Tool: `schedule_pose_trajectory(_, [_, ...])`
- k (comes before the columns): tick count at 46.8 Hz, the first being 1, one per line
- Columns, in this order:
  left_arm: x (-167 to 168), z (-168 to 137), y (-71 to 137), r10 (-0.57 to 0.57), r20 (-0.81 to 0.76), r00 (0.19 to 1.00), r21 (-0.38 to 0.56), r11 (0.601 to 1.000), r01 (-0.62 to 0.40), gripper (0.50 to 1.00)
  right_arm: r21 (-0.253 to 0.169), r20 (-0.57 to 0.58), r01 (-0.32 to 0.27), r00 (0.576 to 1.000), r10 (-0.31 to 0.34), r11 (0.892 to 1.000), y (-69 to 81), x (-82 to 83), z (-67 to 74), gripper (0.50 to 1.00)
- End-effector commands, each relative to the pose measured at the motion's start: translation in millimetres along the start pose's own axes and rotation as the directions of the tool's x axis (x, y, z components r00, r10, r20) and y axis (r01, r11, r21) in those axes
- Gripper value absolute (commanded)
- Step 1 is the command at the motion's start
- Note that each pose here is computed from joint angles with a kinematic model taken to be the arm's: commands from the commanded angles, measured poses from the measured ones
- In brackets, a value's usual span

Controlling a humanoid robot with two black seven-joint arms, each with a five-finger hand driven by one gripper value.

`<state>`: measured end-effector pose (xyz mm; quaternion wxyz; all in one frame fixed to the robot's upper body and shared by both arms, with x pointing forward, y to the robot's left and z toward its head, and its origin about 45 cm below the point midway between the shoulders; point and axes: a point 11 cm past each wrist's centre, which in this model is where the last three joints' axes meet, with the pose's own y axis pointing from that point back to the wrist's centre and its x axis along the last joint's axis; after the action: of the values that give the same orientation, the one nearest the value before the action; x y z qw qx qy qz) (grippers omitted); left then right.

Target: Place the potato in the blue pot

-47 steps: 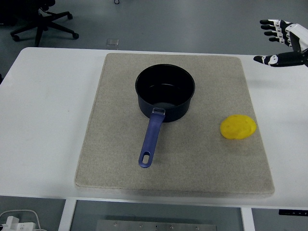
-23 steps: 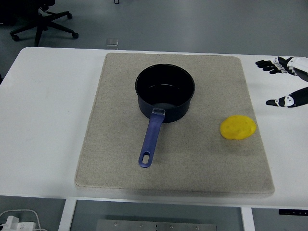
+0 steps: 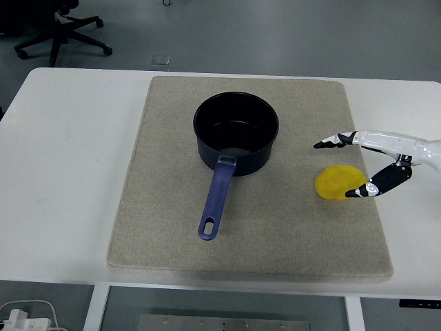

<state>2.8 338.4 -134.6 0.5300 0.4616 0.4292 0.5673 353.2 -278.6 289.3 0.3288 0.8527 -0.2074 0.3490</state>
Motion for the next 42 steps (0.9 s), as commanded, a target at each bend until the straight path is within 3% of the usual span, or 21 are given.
schedule_pose_trajectory(1, [0, 1, 0, 0.0, 0.0, 1.0, -0.001, 1.0, 0.0, 0.994, -0.012, -0.032, 0.013, 0.999, -0.013, 1.0, -6.3, -7.2, 6.8, 0.921])
schedule_pose_trajectory(13, [0, 0, 0, 0.0, 0.0, 1.0, 0.001, 1.0, 0.0, 0.994, -0.041, -0.072, 0.024, 0.997, -0.027, 0.999, -17.0, -20.3, 21.4, 0.919])
schedule_pose_trajectory(24, [0, 1, 0, -0.001, 0.0, 1.0, -0.001, 1.0, 0.001, 0.994, -0.082, -0.104, 0.01, 0.994, -0.019, 0.997, -13.8, -20.0, 36.0, 0.909])
schedule_pose_trajectory(36, [0, 1, 0, 0.0, 0.0, 1.0, -0.001, 1.0, 0.0, 0.994, -0.094, -0.104, 0.004, 0.995, -0.014, 0.996, -15.5, -24.6, 42.6, 0.903])
schedule_pose_trajectory(42, [0, 0, 0, 0.0, 0.0, 1.0, 0.001, 1.0, 0.0, 0.994, -0.103, -0.106, 0.003, 0.994, -0.014, 0.995, -14.7, -26.4, 46.2, 0.852])
